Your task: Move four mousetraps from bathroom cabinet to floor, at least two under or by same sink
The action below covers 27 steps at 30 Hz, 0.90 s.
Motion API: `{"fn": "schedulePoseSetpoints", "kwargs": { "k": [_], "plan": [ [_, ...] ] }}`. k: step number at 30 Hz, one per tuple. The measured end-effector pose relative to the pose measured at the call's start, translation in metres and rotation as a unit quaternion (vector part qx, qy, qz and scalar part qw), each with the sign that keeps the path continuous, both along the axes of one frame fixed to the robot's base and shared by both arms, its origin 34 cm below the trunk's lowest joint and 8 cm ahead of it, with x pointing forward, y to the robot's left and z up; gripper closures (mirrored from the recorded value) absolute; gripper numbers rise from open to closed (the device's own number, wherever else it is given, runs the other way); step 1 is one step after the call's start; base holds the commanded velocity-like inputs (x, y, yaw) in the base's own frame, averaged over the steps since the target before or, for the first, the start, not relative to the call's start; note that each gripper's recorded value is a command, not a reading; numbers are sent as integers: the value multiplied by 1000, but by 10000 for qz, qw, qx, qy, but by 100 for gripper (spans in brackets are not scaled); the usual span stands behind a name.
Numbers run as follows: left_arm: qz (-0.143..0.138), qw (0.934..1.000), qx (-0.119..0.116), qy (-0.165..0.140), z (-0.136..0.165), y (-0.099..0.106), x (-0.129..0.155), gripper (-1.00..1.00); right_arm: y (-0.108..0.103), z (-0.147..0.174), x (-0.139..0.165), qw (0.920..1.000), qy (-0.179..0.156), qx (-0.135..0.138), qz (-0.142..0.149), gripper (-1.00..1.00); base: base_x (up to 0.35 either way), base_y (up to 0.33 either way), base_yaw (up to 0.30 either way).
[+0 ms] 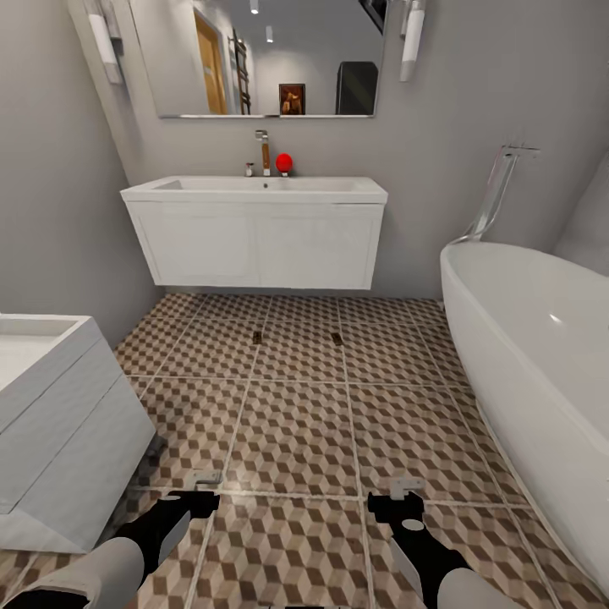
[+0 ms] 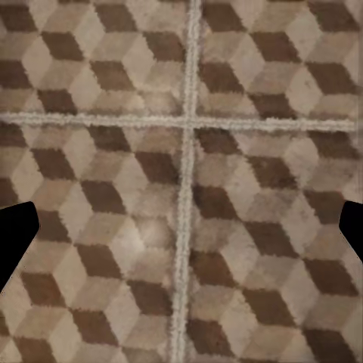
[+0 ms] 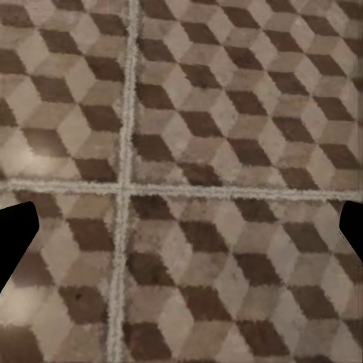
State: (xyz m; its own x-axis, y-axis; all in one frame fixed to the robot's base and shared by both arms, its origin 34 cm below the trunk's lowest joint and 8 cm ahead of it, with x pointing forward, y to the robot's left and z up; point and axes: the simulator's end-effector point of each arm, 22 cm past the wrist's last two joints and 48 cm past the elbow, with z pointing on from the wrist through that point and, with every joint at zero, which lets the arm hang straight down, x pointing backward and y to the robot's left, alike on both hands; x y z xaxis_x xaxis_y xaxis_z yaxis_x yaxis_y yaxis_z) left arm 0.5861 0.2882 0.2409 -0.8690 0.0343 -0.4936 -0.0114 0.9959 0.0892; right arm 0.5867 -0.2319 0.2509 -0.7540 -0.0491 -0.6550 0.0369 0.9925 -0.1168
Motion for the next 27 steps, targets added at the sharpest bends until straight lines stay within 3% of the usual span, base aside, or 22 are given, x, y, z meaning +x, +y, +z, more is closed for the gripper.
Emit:
{"fn": "schedulePoseSetpoints", "kwargs": {
  "k": [27],
  "plan": [
    [-4,10000,5,5,60,0,15,-100,-1,60,15,10000,11,-5,-3,-100,0,0,0]
  ]
}}
